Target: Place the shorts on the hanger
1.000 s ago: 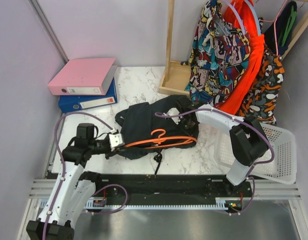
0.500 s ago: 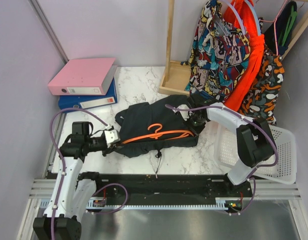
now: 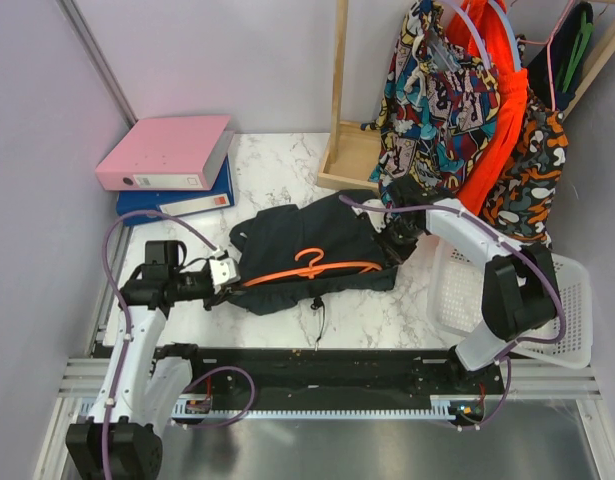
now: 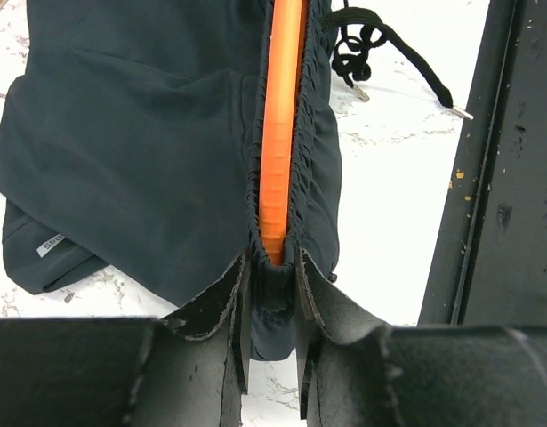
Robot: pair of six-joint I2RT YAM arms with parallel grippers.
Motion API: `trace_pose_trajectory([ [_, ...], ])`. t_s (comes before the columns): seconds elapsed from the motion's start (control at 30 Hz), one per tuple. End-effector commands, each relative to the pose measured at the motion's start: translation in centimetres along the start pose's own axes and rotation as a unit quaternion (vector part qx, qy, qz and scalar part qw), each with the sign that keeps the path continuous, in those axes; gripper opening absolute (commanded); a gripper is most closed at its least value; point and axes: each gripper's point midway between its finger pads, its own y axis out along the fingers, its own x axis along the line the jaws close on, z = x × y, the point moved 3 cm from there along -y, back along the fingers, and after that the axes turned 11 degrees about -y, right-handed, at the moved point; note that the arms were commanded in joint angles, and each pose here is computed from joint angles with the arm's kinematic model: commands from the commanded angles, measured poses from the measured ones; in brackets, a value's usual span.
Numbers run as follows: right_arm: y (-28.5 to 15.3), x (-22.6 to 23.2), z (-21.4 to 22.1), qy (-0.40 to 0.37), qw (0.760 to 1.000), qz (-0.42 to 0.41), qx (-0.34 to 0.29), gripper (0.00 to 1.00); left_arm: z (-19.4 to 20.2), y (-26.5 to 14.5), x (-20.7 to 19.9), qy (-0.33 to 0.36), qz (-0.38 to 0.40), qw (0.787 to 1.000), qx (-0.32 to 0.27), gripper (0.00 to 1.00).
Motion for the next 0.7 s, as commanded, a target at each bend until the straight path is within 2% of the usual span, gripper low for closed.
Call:
trace_pose_trajectory([
  [0.0, -4.3, -1.2, -0.9, -0.023, 0.999, 0.037, -0.002, 0.0, -1.5, -1.0, 2.3, 0.021, -0.031, 0.999, 0.01, 0.02],
  [0.17, -5.2, 0.1, -2.9, -0.047, 0.998, 0.029, -0.014, 0.0, -1.4, -0.7, 2.9, 0.028, -0.036, 0.999, 0.017, 0.02],
  [0.23, -5.2, 0.6, -3.0, -0.054, 0.998, 0.025, -0.013, 0.04, -1.5, -0.6, 3.0, 0.029, -0.036, 0.999, 0.016, 0.02],
  [0.33, -5.3, 0.9, -3.1, -0.06, 0.998, 0.021, -0.014, 0.3, -1.4, -0.5, 2.8, 0.02, -0.034, 0.999, 0.012, 0.02],
  [0.37, -5.4, 0.9, -3.1, -0.064, 0.998, 0.02, -0.013, 0.44, -1.4, -0.4, 2.8, 0.017, -0.033, 0.999, 0.009, 0.02],
  [0.4, -5.6, 1.1, -3.3, -0.067, 0.998, 0.015, -0.018, 0.51, -1.3, -0.3, 2.8, 0.009, -0.033, 0.999, 0.009, 0.02],
  [0.47, -6.3, 1.1, -3.8, -0.079, 0.996, 0.017, -0.031, 0.62, -1.3, -0.3, 2.9, 0.005, -0.034, 0.999, 0.007, 0.02],
  [0.53, -7.3, 1.2, -4.6, -0.094, 0.994, 0.021, -0.052, 0.68, -1.3, -0.2, 2.9, 0.0, -0.033, 0.999, 0.004, 0.02],
  [0.57, -7.6, 1.2, -4.9, -0.103, 0.993, 0.021, -0.06, 0.77, -1.3, -0.1, 3.0, -0.002, -0.033, 0.999, 0.003, 0.02],
  [0.67, -8.9, 1.5, -6.5, -0.125, 0.987, 0.02, -0.101, 0.84, -1.4, 0.0, 3.1, -0.002, -0.03, 1.0, 0.001, 0.02],
])
